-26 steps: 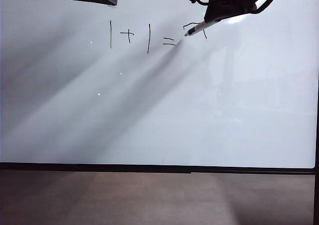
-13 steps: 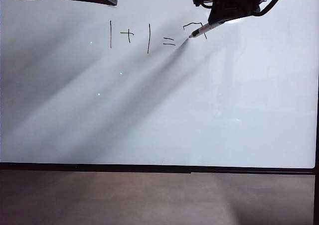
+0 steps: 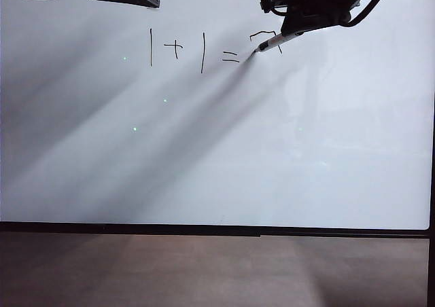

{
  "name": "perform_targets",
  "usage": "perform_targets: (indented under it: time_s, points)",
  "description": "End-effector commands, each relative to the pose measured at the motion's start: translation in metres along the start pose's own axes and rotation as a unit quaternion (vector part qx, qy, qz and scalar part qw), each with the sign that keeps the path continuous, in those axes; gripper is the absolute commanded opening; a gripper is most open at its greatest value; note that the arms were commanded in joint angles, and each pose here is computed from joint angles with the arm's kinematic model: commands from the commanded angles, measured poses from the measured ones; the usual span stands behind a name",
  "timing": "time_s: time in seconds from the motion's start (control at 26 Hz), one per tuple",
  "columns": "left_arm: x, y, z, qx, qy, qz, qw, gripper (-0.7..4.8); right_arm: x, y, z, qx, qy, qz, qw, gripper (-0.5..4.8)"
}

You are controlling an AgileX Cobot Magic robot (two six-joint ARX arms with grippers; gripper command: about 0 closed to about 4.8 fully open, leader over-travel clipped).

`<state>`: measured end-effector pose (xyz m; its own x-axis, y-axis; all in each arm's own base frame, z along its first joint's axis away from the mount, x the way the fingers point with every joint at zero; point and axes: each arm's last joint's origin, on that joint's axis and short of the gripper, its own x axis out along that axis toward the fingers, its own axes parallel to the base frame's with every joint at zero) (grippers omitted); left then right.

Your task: Reach to the right to find the marker pen, pick it up, and write the answer to the math problem on the whiteboard.

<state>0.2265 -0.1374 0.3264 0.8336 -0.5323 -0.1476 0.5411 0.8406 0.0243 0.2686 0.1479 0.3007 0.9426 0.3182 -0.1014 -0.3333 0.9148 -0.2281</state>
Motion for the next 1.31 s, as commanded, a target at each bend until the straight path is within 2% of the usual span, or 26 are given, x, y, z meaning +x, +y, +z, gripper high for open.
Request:
perform_targets:
  time_s: [0.04,0.54,0.73,1.31]
  points:
    - [-0.001,0.0,0.003,0.0,-0.009,-0.002,1.0,-0.06,0.0,-0.004,0.002,0.001,-0.007,-0.014,1.0,-0.07]
    - [-0.001,0.0,0.002,0.0,-0.009,-0.002,1.0,-0.05,-0.01,-0.01,0.008,-0.002,0.004,-0.052,0.999,-0.07]
    - [-0.001,0.0,0.002,-0.001,-0.008,-0.01,1.0,-0.06,-0.01,-0.011,0.004,-0.007,0.023,-0.055,0.998,-0.07]
    - [-0.001,0.0,0.0,-0.001,0.002,-0.01,1.0,-0.05,-0.011,-0.013,0.004,-0.007,0.029,-0.082,0.996,-0.07]
